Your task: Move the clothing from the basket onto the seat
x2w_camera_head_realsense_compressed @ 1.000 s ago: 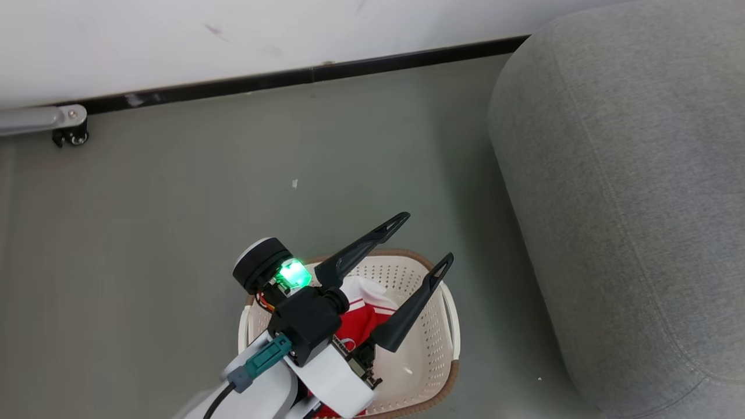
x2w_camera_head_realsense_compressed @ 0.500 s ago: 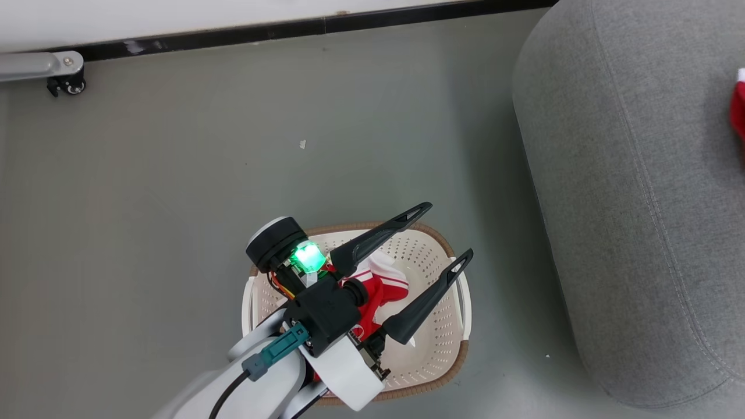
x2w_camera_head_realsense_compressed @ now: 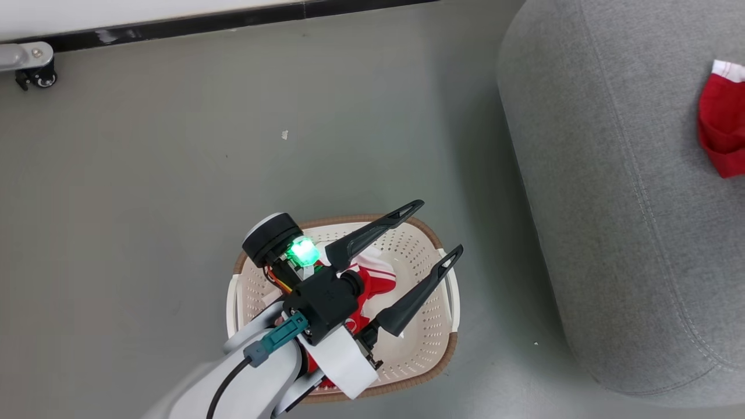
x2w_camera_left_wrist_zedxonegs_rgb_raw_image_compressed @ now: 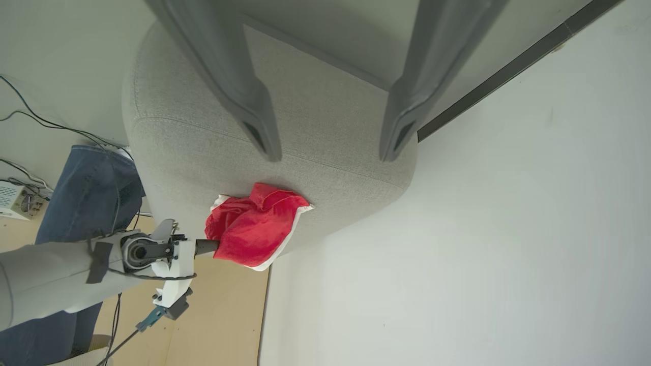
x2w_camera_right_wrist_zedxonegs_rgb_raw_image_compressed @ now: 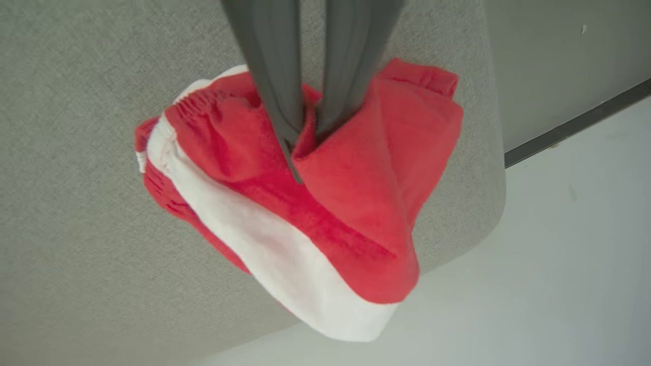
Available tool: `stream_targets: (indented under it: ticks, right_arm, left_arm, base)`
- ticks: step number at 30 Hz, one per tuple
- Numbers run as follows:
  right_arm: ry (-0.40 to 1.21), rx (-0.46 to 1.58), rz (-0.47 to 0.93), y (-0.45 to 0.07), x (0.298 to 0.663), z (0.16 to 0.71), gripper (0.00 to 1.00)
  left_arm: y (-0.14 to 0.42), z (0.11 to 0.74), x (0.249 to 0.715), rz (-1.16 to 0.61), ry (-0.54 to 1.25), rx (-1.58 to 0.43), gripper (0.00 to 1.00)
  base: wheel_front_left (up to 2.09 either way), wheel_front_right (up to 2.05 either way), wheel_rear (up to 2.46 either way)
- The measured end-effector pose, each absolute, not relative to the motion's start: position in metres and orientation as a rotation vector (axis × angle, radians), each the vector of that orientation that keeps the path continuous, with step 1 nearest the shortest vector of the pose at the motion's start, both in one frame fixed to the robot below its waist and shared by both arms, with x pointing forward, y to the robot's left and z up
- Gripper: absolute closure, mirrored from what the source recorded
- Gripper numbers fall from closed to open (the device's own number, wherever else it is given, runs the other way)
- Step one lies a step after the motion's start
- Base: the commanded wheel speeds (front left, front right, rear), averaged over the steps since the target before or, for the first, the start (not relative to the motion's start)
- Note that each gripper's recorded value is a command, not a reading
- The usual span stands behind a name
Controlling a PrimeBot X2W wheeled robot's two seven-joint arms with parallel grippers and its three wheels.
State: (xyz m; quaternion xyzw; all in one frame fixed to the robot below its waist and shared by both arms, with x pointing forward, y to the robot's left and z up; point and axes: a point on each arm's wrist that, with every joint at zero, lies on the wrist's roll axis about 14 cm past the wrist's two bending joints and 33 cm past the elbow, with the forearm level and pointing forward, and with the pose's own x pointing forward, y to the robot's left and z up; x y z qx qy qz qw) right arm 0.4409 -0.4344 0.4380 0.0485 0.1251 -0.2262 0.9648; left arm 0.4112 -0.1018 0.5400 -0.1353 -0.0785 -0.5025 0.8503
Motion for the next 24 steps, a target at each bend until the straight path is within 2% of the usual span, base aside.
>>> stream_targets:
  ticks: [1,2,3,4,5,24]
  right_arm:
    - [0.253,0.098,-0.458,-0.434,0.441,0.438,1.00]
    - [0.251,0.103,-0.456,-0.433,0.440,0.438,0.88]
    - [0.245,0.105,-0.453,-0.432,0.440,0.440,0.68]
    - [0.235,0.104,-0.449,-0.431,0.441,0.443,0.39]
    - [0.227,0.102,-0.446,-0.431,0.440,0.445,0.00]
    - [0.162,0.026,-0.342,-0.412,0.396,0.475,0.00]
  left_arm:
    - [-0.102,0.540,0.411,-1.058,-0.165,-0.285,0.00]
    - [-0.102,0.540,0.411,-1.060,-0.168,-0.285,0.00]
    - [-0.103,0.541,0.411,-1.062,-0.169,-0.284,0.00]
    - [-0.104,0.542,0.411,-1.064,-0.172,-0.283,0.00]
    - [-0.105,0.543,0.411,-1.068,-0.178,-0.285,0.00]
    - [-0.104,0.555,0.417,-1.040,-0.196,-0.253,0.00]
  base:
    - [0.00,0.00,0.00]
    - [0.00,0.00,0.00]
    - [0.00,0.00,0.00]
    - [0.00,0.00,0.00]
    - [0.00,0.00,0.00]
    - [0.00,0.00,0.00]
